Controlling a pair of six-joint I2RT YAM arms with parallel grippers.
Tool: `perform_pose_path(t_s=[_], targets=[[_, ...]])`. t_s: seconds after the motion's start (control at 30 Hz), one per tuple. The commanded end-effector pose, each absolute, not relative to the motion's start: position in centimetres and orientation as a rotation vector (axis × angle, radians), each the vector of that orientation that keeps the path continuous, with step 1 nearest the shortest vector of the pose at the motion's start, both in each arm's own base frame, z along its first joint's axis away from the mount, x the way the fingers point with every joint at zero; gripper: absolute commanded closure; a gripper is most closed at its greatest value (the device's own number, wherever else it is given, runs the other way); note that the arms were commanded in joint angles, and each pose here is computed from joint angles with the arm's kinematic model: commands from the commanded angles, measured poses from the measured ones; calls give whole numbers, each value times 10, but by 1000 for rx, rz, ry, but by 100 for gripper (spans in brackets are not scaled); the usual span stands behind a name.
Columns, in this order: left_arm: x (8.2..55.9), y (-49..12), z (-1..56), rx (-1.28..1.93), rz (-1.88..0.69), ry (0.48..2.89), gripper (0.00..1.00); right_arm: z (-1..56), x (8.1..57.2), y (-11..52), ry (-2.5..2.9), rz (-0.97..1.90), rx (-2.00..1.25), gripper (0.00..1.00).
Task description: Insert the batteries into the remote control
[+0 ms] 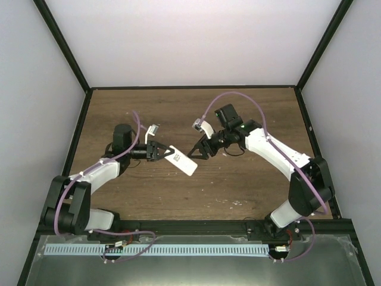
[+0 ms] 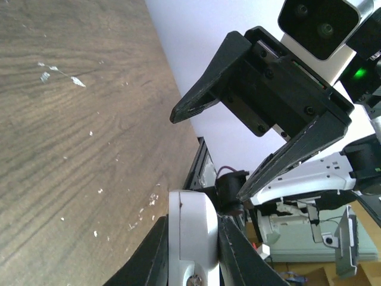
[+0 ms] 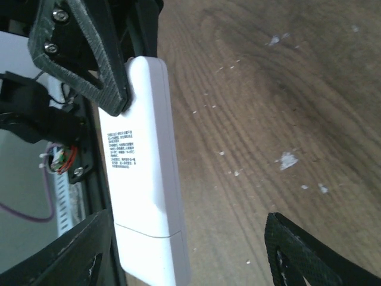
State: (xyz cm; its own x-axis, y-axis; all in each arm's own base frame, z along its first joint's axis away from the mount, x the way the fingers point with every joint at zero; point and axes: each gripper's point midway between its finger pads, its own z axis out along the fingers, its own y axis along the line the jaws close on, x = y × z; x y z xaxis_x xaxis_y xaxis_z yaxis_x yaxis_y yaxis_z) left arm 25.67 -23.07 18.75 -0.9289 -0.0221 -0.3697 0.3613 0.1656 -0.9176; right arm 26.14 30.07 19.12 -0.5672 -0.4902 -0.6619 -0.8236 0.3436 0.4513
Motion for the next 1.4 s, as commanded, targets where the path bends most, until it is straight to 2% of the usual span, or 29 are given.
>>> perform_pose_path(t_s=[0.0,0.2,0.6,0.83,1.37], targets=[[238,-230,200,387,-1872,2157,100,212,235,299,2174,1247,-1175,33],[229,-229,213,424,-1888,2132,100,198,212,297,2208,1390,-1198,34],[214,-227,240,536,-1881,2075,100,213,185,320,2131,1592,-1321,37],[211,-227,244,553,-1891,2064,100,221,172,340,2061,1687,-1397,45],[203,-226,244,603,-1894,2053,100,219,158,348,2047,1773,-1457,72]])
